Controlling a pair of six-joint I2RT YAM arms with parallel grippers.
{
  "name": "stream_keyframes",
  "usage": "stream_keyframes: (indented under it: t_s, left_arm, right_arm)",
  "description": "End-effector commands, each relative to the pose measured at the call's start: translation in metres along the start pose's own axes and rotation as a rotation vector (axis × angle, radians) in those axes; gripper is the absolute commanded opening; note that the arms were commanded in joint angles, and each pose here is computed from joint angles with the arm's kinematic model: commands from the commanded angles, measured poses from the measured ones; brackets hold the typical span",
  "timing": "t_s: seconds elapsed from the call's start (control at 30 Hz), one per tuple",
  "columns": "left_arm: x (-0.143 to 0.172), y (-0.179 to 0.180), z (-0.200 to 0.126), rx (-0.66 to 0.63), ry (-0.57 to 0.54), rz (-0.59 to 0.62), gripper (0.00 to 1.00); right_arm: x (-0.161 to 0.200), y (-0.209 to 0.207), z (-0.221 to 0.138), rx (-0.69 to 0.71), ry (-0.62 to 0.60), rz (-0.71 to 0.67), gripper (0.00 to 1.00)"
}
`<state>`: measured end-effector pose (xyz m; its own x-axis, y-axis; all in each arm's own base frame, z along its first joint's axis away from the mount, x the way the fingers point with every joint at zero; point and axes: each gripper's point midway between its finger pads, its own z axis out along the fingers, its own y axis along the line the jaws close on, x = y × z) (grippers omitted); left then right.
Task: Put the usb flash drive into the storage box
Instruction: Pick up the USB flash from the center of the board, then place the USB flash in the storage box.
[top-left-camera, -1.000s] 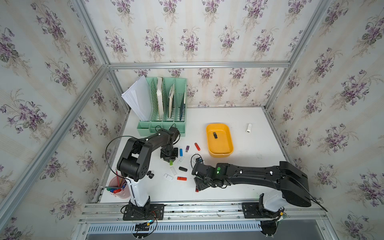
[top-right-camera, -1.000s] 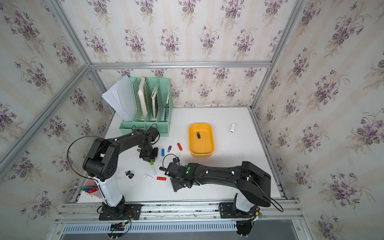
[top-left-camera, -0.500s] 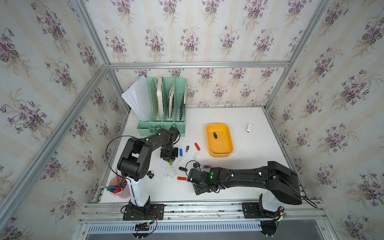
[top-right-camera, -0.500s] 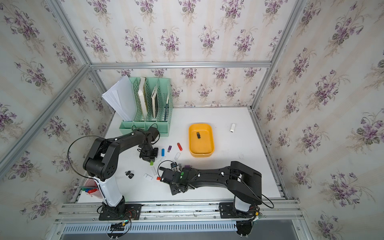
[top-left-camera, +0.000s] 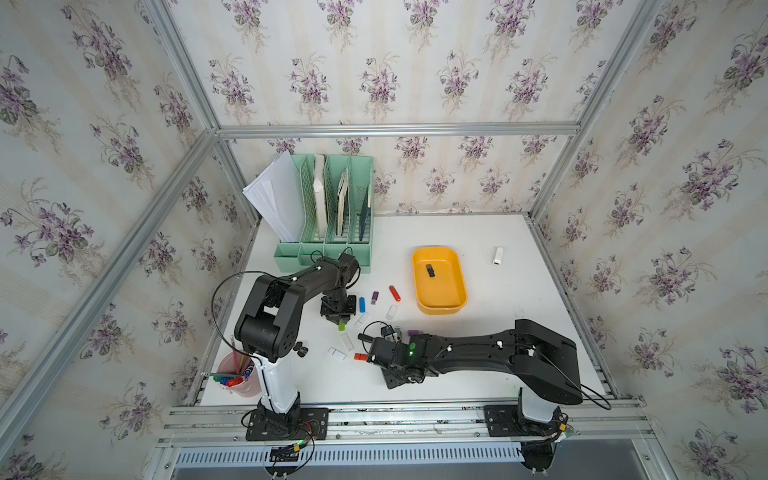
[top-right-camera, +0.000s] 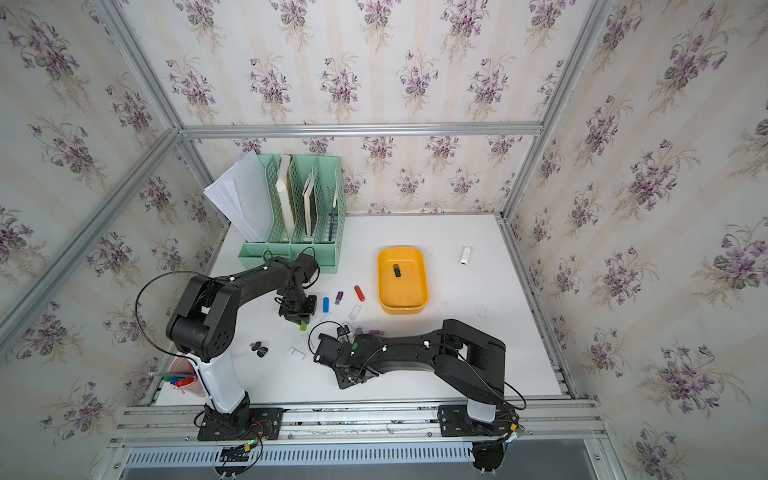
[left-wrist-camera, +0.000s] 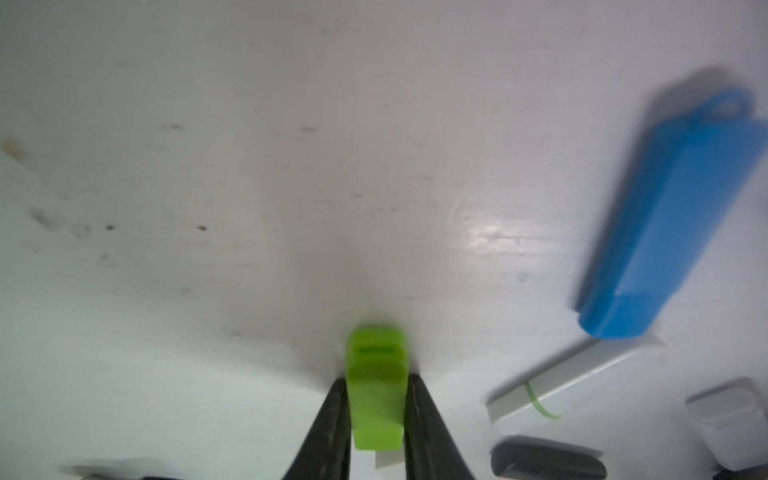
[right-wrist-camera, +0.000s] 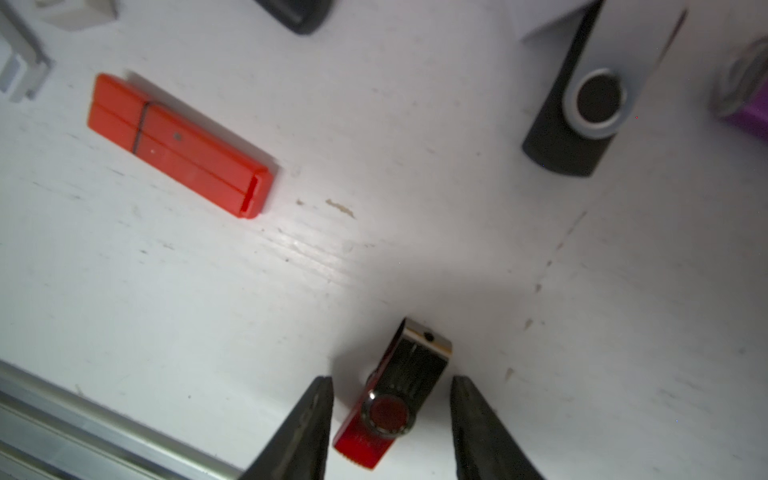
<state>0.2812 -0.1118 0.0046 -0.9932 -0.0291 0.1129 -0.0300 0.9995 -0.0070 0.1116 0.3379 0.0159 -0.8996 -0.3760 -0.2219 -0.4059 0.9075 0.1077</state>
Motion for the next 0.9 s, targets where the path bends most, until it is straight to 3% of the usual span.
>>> stream_keyframes:
  t_s: [0.0,0.43,0.87]
  left_arm:
    - [-0.006,-0.002,0.011,0.011,-0.012,0.016,0.25]
    - [-0.005,-0.001,0.014,0.006,-0.002,0.022,0.25]
    - [-0.006,-0.002,0.015,0.003,0.006,0.024,0.22]
  right_arm:
    - [-0.002,-0.007,0.003,0.032,-0.004,0.004,0.46]
    - [0.0,-0.011,0.001,0.047,0.007,0.002,0.25]
    - [-0.013,-0.023,-0.023,0.077,-0.063,0.015,0.2]
